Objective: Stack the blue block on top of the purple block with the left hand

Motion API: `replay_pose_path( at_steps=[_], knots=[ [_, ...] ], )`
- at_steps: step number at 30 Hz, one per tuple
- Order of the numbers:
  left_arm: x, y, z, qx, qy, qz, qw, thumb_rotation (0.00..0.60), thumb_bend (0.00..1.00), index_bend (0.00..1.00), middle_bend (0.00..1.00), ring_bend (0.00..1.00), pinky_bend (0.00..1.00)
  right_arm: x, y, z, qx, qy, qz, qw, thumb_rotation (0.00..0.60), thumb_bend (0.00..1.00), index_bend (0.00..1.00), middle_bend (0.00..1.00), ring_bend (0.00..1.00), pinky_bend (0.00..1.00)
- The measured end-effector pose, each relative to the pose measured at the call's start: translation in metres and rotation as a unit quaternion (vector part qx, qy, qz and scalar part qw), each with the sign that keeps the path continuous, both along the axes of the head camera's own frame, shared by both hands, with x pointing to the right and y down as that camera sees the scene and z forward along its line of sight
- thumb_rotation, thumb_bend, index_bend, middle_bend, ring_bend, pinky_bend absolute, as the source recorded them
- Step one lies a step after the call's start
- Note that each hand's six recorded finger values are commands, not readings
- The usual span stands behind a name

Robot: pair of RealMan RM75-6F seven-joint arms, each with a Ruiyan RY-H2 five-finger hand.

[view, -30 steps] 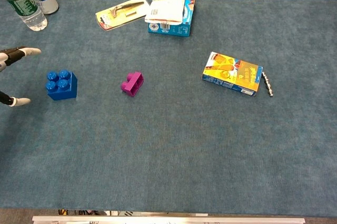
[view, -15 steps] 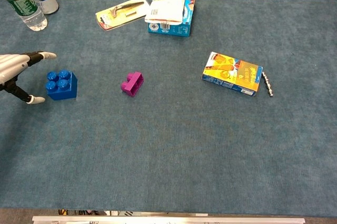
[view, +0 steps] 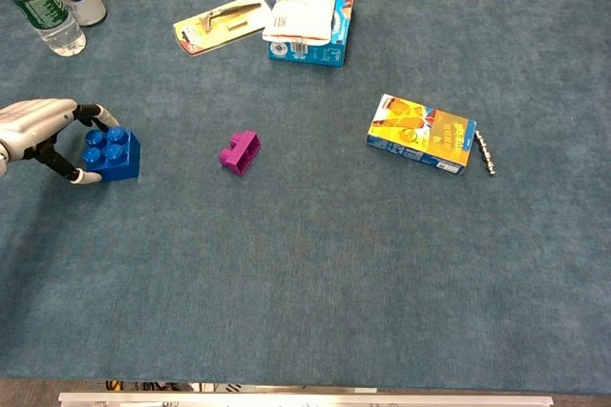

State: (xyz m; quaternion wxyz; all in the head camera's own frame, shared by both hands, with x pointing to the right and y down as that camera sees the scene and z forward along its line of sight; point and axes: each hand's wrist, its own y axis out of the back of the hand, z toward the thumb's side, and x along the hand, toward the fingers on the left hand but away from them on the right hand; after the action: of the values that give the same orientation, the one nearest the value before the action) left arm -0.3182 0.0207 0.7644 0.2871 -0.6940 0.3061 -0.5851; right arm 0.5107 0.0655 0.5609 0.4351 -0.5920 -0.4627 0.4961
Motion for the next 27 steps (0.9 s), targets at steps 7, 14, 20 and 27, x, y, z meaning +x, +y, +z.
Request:
replay_pose_path(
  at_steps=[7, 14, 20, 27],
  knots=[
    [0.007, -0.009, 0.0, 0.015, 0.01, -0.001, 0.9998, 0.6, 0.16, 0.42, 0.47, 0.38, 0.19, 0.001, 0.0, 0.0, 0.0, 0.0, 0.0, 1.0, 0.6, 0.28, 0.51, 0.53, 0.44, 0.47],
    [0.025, -0.031, -0.005, 0.041, 0.02, 0.021, 0.9987, 0.6, 0.16, 0.43, 0.46, 0.38, 0.19, 0.002, 0.001, 0.001, -0.002, 0.0, 0.001, 1.0, 0.6, 0.28, 0.51, 0.53, 0.44, 0.47],
    [0.042, -0.054, -0.004, 0.054, 0.03, 0.028, 0.9977, 0.6, 0.16, 0.42, 0.46, 0.38, 0.19, 0.004, 0.003, -0.001, 0.0, 0.002, 0.005, 1.0, 0.6, 0.28, 0.51, 0.53, 0.44, 0.47],
    [0.059, -0.081, 0.0, 0.061, 0.034, 0.022, 0.9973, 0.6, 0.16, 0.41, 0.44, 0.38, 0.19, 0.007, 0.005, -0.002, 0.0, 0.003, 0.009, 1.0, 0.6, 0.28, 0.51, 0.53, 0.44, 0.47]
  ],
)
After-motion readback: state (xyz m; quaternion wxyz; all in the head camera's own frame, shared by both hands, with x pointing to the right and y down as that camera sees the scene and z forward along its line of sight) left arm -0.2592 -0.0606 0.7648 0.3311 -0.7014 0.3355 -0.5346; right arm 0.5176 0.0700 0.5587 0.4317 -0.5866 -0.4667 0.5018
